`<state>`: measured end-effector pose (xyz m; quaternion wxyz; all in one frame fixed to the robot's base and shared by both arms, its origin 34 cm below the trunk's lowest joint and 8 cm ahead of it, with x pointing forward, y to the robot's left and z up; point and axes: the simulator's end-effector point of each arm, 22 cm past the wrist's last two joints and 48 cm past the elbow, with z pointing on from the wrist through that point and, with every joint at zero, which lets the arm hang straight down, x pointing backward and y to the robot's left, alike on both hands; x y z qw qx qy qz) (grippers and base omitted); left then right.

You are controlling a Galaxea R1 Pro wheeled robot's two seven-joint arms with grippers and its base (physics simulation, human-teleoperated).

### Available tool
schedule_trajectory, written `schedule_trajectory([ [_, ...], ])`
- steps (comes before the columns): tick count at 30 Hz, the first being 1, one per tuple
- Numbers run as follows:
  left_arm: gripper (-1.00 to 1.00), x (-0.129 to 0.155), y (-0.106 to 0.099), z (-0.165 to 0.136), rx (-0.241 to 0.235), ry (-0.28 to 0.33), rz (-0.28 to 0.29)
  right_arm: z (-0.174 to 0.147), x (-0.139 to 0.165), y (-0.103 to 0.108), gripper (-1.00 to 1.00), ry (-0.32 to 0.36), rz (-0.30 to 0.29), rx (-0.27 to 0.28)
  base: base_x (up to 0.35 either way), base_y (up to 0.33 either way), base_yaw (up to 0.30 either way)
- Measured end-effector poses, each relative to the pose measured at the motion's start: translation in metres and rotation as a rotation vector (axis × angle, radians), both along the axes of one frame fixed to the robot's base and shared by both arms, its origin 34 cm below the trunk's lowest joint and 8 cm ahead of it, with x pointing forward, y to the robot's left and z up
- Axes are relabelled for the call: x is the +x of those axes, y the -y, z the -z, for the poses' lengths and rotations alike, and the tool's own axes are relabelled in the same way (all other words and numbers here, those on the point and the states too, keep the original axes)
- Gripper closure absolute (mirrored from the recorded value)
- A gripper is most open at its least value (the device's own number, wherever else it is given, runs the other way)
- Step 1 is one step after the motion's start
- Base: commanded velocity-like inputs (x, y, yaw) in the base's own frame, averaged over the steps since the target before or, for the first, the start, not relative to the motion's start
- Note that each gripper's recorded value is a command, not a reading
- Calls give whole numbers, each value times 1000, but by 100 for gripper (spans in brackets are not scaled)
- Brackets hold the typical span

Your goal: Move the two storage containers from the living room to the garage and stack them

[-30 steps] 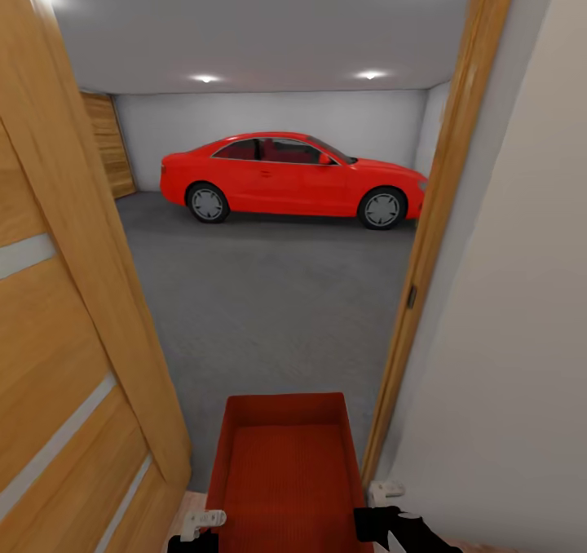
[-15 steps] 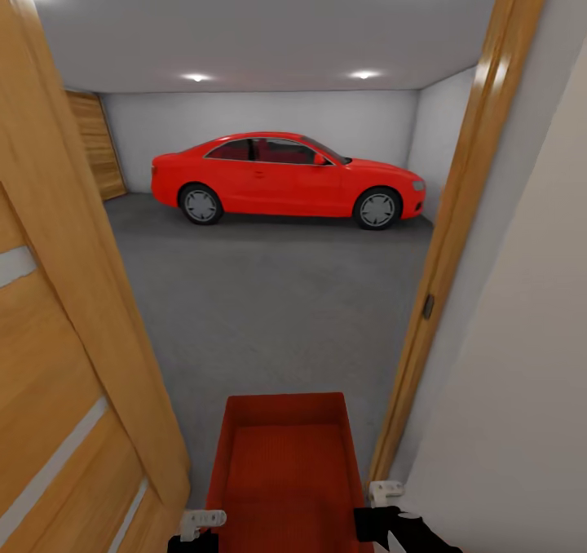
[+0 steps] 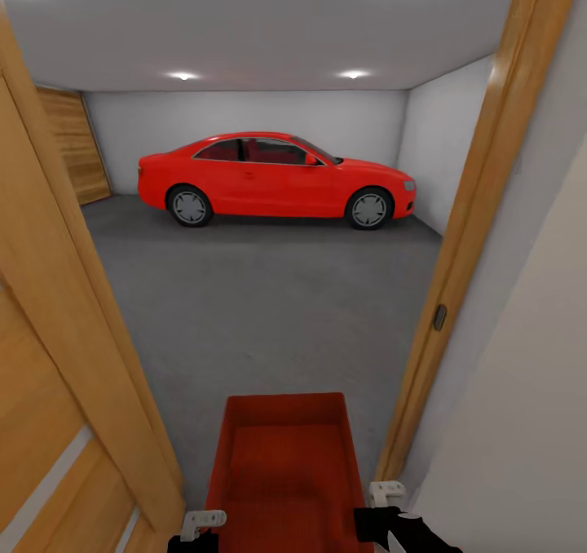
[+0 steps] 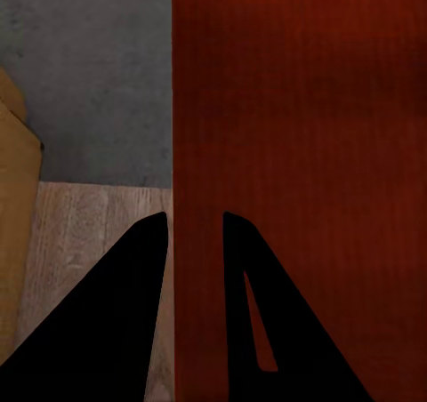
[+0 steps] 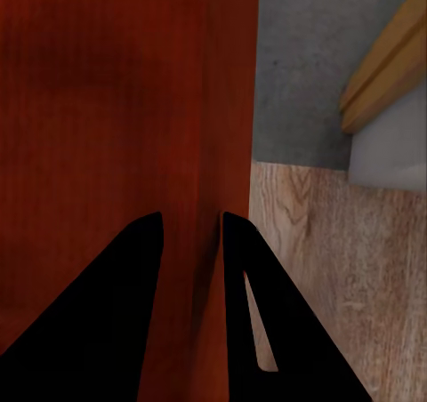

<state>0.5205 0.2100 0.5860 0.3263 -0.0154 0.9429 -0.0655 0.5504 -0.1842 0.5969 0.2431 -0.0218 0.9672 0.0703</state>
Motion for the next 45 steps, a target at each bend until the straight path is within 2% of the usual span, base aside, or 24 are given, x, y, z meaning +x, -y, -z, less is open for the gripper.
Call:
schedule_trajectory([
  [45,100,0,0,0,0,0,0,0,0,0,100,0,1,0,75,16,-7],
])
